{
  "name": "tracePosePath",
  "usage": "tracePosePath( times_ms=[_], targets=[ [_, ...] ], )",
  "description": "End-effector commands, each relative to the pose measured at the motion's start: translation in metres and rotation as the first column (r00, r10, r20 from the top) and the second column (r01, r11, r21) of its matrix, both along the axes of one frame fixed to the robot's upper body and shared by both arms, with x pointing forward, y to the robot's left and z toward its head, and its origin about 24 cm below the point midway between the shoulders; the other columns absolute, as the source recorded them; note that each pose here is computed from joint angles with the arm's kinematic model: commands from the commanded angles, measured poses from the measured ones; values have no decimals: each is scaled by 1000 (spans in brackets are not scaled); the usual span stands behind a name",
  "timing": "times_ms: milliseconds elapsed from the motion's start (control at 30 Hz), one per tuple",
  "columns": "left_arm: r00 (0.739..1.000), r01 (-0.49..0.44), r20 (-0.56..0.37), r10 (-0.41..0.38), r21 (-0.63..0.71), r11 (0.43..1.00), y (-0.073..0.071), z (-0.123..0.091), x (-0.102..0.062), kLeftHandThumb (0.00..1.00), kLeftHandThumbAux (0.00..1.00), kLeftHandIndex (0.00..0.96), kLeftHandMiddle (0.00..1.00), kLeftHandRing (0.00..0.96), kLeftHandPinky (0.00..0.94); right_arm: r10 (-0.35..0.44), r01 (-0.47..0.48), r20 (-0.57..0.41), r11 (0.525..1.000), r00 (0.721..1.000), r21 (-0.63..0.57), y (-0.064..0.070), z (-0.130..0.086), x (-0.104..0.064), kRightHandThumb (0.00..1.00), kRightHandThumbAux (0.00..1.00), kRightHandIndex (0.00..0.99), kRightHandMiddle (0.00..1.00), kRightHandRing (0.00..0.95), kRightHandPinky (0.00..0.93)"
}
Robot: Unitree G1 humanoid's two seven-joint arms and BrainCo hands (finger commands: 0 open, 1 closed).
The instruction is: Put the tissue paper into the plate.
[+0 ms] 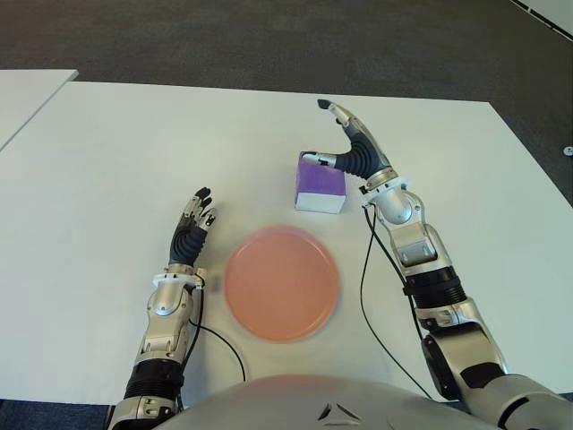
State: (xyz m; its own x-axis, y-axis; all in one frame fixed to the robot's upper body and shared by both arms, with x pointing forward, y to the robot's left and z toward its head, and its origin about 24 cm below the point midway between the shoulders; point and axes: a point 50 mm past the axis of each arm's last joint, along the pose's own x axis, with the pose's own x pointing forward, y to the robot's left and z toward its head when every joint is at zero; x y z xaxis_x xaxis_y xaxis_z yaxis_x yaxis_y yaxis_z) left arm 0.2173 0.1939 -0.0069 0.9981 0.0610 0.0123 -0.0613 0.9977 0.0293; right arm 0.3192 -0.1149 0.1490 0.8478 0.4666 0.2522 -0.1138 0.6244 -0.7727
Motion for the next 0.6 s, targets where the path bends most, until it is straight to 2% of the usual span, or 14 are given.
tracePosePath(
  times_ms=[33,167,267,400,600],
  targets=[
    [998,-21,-62,20,-6,1000,1,-11,-7,0,458,0,0,0,0,87,-88,-16,973,996,-214,11,-13,13,312,413,0,0,0,0],
    [998,-19,-63,19,-11,1000,1,-11,-7,0,456,0,0,0,0,147,-143,-15,929,989,-342,19,-36,19,317,385,0,0,0,0],
    [998,-16,-62,15,-16,1000,1,-11,-7,0,459,0,0,0,0,187,-174,-4,901,982,-397,20,-42,19,316,371,0,0,0,0],
    [998,-16,-61,15,-20,1000,1,-12,-7,0,460,0,0,0,0,247,-218,-13,827,969,-518,12,-52,17,314,355,0,0,0,0],
    [998,-14,-63,13,-16,1000,2,-12,-8,0,465,0,0,0,0,262,-242,-62,738,963,-630,2,-60,20,306,350,0,0,0,0]
  ],
)
